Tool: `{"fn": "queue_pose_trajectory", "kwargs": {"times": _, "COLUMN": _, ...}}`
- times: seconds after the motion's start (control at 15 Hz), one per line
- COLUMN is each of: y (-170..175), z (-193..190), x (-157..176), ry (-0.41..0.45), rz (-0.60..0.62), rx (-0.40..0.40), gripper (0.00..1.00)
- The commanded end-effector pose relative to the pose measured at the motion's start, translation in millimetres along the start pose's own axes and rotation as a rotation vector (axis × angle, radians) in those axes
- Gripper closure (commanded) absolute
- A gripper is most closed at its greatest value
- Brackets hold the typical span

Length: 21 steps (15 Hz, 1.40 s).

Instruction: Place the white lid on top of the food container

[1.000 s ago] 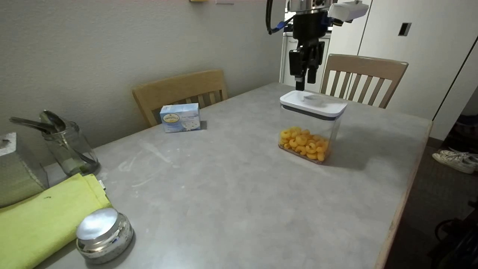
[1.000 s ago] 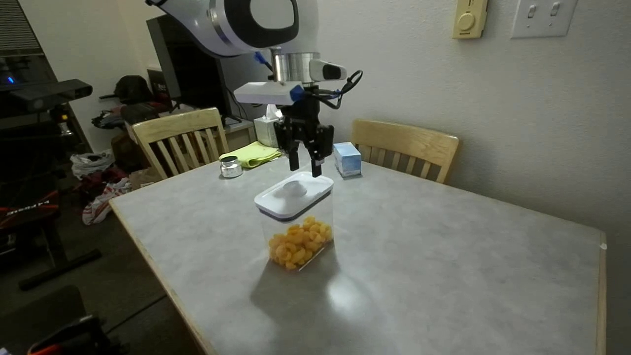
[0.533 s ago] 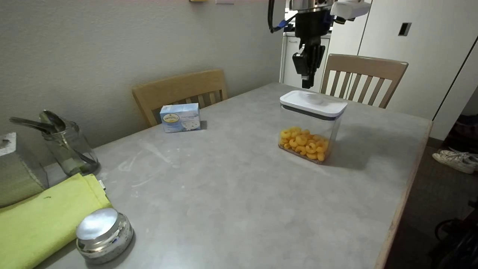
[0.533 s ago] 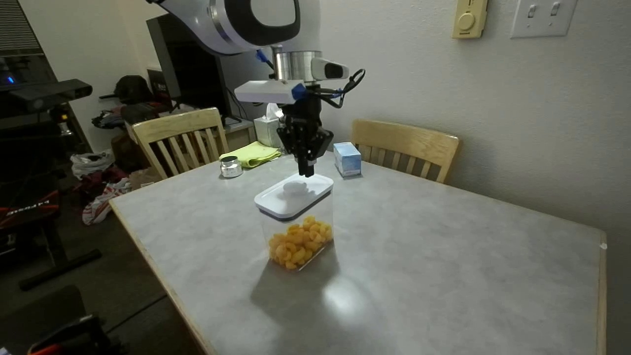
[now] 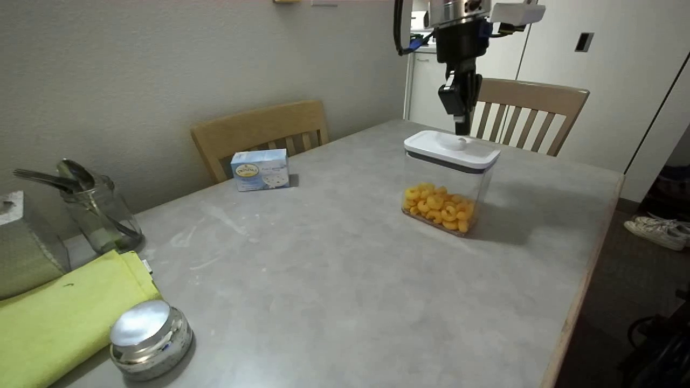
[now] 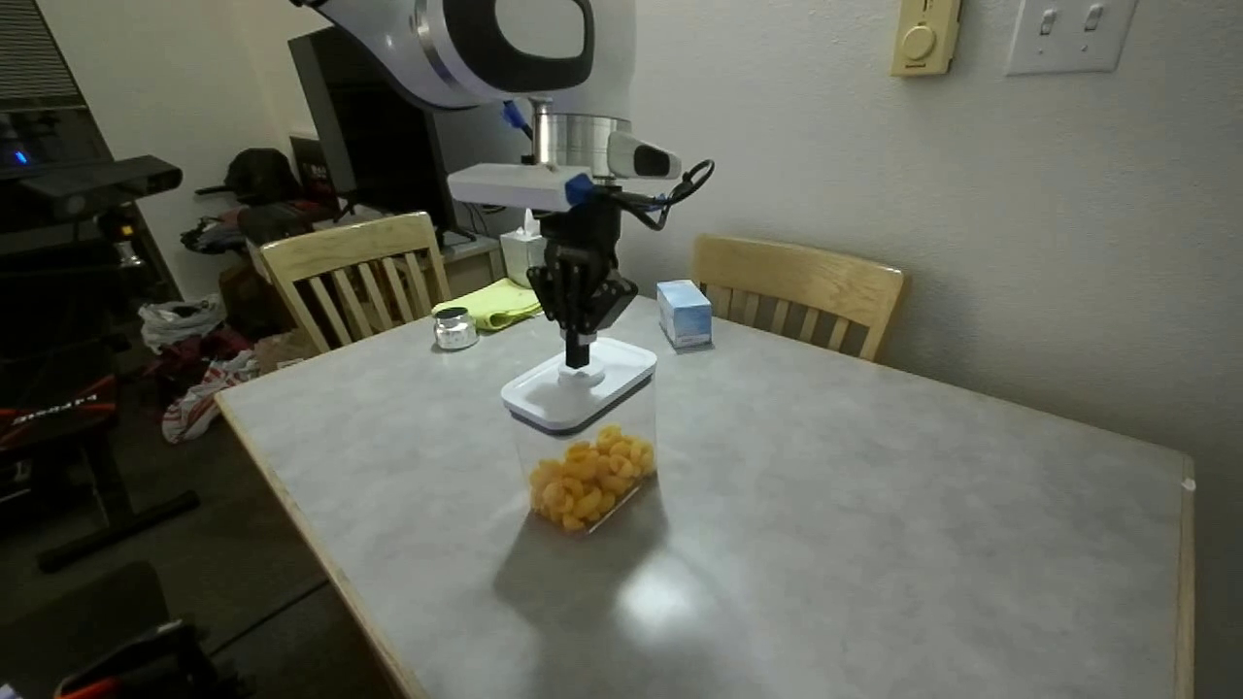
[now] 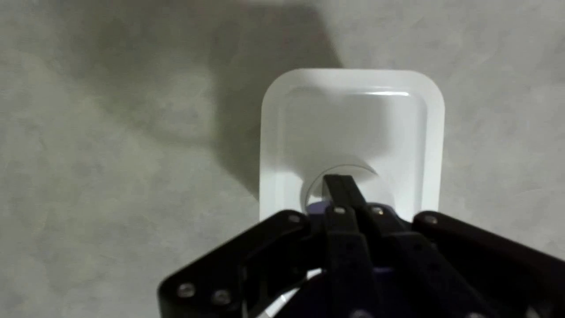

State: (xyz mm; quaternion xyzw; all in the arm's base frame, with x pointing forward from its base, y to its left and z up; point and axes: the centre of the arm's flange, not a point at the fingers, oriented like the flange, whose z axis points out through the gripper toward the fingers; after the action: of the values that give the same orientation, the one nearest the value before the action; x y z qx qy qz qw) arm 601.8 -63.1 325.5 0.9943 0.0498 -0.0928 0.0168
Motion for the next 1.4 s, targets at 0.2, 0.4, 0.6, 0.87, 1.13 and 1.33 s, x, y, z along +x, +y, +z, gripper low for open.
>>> {"fn": "queue_pose_trajectory", "kwargs": {"times": 0.2, "y": 1.2, "z": 0.4, "x": -6.7, "ry": 0.01, "rz": -0.051, "rx": 0.055, "gripper": 1.0}}
{"fn": "queue_pose_trajectory", "kwargs": {"times": 0.4, "y": -0.4, "z": 4.1, "x": -5.7, "ry": 0.01, "rz": -0.075, "rx": 0.078, "gripper": 1.0}}
{"fn": "queue_pose_trajectory", "kwargs": {"times": 0.6, "y": -0.8, "z": 9.8, "x": -5.2, "ry": 0.016, "rz": -0.091, "rx": 0.075, "gripper": 1.0}}
{"fn": "queue_pose_trajectory", "kwargs": {"times": 0.87, "y": -1.6, "z": 34.3, "x": 0.8, "ry": 0.013, "rz": -0.097, "rx": 0.041, "gripper": 1.0}}
{"fn": "queue_pose_trajectory", "kwargs": {"times": 1.13, "y": -6.4, "z": 54.6, "x": 8.4, "ry": 0.024, "rz": -0.144, "rx": 0.046, "gripper": 1.0}}
{"fn": "queue_pose_trajectory", "kwargs": {"times": 1.33, "y": -8.6, "z": 60.9, "x": 13.0, "ry": 0.067, "rz": -0.18, "rx": 0.045, "gripper": 1.0}}
